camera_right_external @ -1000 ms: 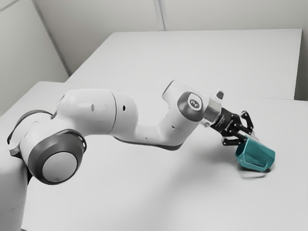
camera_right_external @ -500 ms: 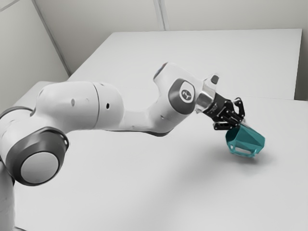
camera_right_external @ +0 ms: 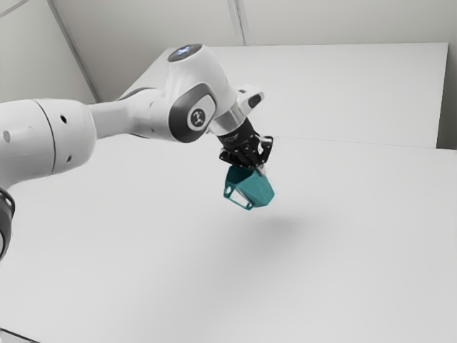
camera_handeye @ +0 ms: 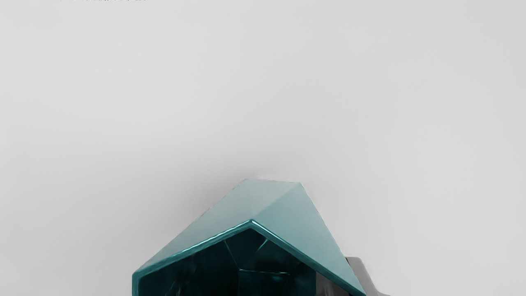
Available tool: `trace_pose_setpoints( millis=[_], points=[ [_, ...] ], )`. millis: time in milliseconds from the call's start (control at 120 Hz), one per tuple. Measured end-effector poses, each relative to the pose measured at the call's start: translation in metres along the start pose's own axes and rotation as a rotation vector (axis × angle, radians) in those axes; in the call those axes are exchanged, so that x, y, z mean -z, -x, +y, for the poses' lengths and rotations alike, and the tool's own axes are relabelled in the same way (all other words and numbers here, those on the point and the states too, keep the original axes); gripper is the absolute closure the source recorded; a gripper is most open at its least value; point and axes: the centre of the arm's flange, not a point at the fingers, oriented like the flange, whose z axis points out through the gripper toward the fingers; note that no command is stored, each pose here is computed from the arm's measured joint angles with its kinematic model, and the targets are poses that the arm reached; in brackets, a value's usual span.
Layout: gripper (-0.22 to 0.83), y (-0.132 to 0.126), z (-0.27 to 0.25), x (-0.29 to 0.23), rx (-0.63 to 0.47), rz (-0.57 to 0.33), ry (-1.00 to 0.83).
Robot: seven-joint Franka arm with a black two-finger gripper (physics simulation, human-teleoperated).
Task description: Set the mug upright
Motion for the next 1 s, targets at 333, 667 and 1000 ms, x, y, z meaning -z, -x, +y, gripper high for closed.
trace_pose_setpoints(
  millis=[333,667,1000],
  points=[
    [0.79,0.021,-0.080,0.005,-0.012,-0.073,-0.195],
    [0.79,0.017,-0.133,-0.023,0.009,-0.125,-0.263],
    [0.79,0.018,-0.134,-0.066,-0.031,-0.154,-0.277]
  ],
)
